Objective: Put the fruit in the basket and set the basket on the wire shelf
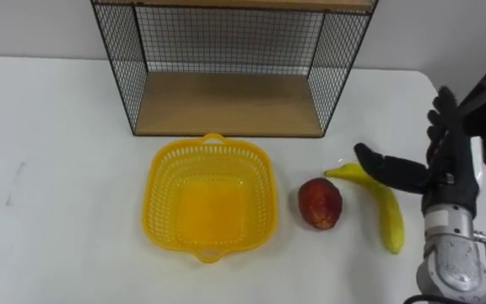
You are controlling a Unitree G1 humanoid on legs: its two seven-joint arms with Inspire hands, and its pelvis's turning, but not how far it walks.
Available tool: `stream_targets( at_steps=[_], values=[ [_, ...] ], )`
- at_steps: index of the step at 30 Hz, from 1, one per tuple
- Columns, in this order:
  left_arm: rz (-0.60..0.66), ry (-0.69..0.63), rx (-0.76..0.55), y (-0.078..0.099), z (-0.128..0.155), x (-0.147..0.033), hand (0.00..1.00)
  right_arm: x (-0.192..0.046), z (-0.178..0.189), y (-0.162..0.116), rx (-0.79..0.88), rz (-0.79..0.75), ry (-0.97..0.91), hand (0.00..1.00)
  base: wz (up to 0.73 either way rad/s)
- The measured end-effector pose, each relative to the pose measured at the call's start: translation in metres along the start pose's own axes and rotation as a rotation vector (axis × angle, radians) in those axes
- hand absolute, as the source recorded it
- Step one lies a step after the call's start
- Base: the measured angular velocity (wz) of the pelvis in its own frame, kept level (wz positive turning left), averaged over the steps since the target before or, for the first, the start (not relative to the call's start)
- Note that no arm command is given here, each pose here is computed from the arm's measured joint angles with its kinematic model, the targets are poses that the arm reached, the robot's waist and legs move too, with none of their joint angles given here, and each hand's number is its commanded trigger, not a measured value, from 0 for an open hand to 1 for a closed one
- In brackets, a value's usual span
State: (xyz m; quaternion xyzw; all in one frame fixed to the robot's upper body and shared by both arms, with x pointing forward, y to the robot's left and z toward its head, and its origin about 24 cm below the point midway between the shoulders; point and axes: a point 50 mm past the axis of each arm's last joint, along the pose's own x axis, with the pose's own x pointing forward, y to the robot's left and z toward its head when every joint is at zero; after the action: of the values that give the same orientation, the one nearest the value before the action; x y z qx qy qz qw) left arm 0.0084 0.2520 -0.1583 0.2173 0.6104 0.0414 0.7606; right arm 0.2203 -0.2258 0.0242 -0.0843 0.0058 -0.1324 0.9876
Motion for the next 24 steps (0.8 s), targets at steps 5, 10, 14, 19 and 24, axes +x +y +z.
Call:
stream_targets(
  at_steps=[5, 10, 14, 19, 24],
  values=[
    [-0.004, -0.002, -0.003, -0.002, 0.001, 0.0, 0.0, -0.001, -0.005, 0.001, -0.009, 0.039, 0.02, 0.0, 0.0],
    [-0.004, -0.005, -0.003, -0.002, 0.003, 0.0, 0.0, -0.002, -0.011, 0.003, -0.016, 0.077, 0.046, 0.0, 0.0],
    [-0.01, 0.002, 0.001, -0.003, 0.001, 0.0, 0.0, -0.003, -0.013, 0.005, -0.054, 0.1, 0.049, 0.0, 0.0],
    [-0.032, 0.003, 0.011, -0.005, 0.003, 0.001, 0.0, -0.002, -0.015, 0.007, -0.09, 0.115, 0.051, 0.0, 0.03],
    [-0.043, -0.003, 0.012, -0.006, 0.006, 0.002, 0.0, -0.003, -0.016, 0.01, -0.087, 0.139, 0.052, 0.0, 0.01]
  ],
)
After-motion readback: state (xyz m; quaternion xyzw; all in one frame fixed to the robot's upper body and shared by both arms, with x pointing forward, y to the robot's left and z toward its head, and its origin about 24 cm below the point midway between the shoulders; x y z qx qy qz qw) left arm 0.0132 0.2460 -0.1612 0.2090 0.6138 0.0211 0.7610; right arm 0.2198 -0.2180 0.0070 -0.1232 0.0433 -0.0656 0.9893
